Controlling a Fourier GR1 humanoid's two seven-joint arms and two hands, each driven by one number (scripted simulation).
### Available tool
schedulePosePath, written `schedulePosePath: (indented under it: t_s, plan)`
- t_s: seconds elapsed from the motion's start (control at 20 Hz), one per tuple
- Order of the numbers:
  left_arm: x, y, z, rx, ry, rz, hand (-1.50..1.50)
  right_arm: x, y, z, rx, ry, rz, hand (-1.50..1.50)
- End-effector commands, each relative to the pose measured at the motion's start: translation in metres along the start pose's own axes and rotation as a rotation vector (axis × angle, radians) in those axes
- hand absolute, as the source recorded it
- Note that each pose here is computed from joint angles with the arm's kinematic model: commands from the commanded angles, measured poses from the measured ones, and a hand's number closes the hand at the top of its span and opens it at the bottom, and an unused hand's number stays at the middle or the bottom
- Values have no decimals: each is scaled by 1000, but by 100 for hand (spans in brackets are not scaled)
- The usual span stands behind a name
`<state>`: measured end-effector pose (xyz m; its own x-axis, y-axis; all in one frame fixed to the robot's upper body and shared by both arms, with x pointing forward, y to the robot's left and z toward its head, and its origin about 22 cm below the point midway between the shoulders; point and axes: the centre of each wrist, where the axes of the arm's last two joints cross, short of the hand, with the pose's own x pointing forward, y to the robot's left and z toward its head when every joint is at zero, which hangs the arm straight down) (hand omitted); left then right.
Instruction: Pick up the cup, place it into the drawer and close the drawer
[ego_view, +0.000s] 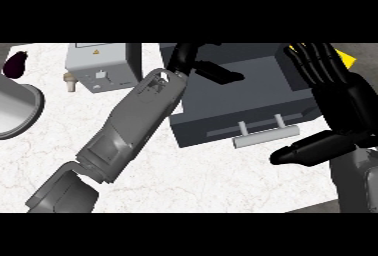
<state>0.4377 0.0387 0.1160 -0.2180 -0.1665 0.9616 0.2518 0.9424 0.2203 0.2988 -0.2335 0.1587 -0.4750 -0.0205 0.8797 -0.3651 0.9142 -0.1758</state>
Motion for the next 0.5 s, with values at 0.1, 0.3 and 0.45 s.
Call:
schedulePosePath:
  t_s: [0.1,0.3,0.45]
  plan:
    - [6,-2,2,4,-117,172,-150,-2,23,-11,269,-32,-108,150]
    - [11,-1,1,71,-176,273,-150,-7,26,-5,469,61,-105,150]
    - [23,-2,-5,119,-196,262,-150,-5,19,7,595,208,66,150]
